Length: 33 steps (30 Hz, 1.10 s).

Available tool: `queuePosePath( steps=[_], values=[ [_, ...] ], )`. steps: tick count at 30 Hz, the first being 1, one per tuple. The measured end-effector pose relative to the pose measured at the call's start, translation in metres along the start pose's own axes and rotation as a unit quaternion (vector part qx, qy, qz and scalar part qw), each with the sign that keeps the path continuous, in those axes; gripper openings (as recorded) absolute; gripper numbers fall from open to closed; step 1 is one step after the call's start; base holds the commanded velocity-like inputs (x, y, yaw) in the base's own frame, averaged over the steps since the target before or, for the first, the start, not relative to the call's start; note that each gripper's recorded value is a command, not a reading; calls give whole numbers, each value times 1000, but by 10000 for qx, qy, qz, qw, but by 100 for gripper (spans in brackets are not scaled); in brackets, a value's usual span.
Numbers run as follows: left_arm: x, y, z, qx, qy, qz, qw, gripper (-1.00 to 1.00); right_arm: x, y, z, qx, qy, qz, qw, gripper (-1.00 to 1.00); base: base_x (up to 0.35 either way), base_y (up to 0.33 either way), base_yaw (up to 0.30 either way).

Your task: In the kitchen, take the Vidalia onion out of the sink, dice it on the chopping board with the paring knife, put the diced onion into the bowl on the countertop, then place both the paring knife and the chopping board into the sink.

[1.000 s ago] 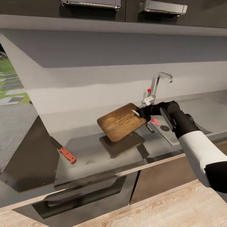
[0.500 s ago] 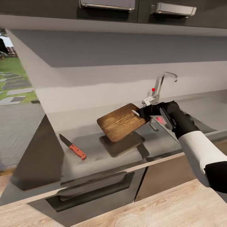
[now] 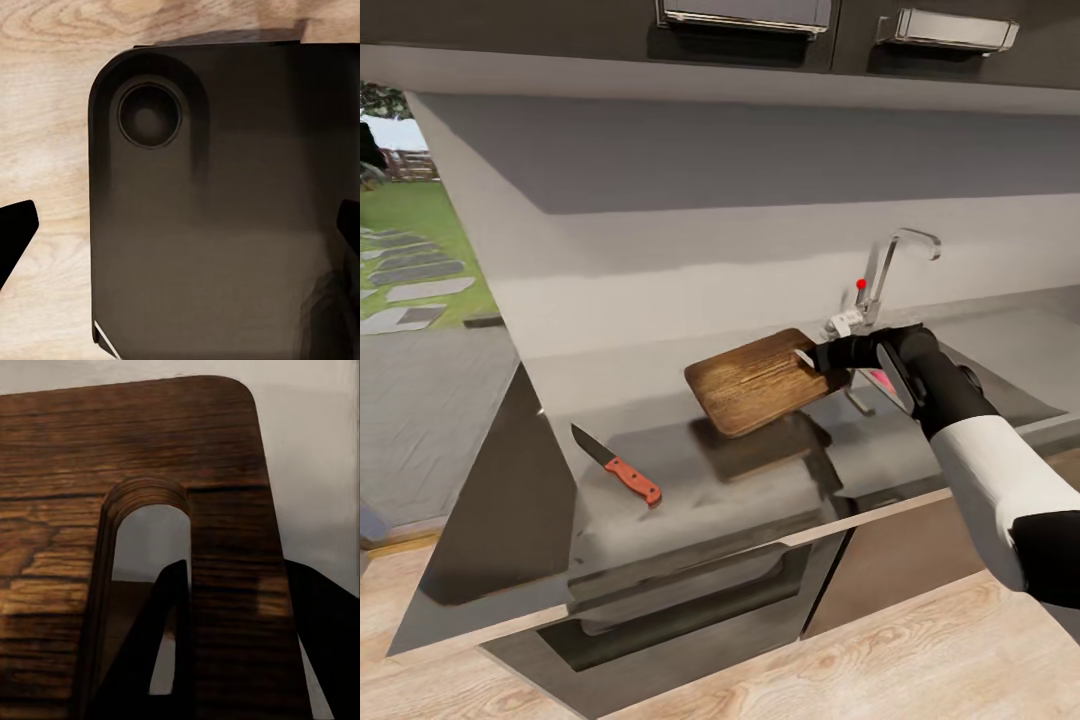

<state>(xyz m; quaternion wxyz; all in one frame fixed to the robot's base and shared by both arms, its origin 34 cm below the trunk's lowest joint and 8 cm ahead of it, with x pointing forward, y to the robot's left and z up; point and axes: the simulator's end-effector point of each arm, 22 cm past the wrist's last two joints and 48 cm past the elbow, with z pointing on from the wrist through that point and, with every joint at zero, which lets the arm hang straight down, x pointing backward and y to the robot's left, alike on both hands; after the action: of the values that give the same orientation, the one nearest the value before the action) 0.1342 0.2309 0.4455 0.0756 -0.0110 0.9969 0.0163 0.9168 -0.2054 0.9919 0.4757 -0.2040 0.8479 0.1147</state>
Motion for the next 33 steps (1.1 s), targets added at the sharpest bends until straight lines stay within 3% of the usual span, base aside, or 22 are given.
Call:
queuePosePath(
  steps=[5,8,33],
  values=[
    [0,0,0,0,-1,0,10000,100,3,-15,-3,52,-55,312,9995,-100,0,0,0],
    [0,0,0,0,2,0,10000,100,3,-17,-4,64,-62,350,9993,-100,-2,-5,0],
    [1,0,0,0,11,1,10000,100,7,-19,-2,91,-18,375,9993,-100,-49,-85,0]
  ],
)
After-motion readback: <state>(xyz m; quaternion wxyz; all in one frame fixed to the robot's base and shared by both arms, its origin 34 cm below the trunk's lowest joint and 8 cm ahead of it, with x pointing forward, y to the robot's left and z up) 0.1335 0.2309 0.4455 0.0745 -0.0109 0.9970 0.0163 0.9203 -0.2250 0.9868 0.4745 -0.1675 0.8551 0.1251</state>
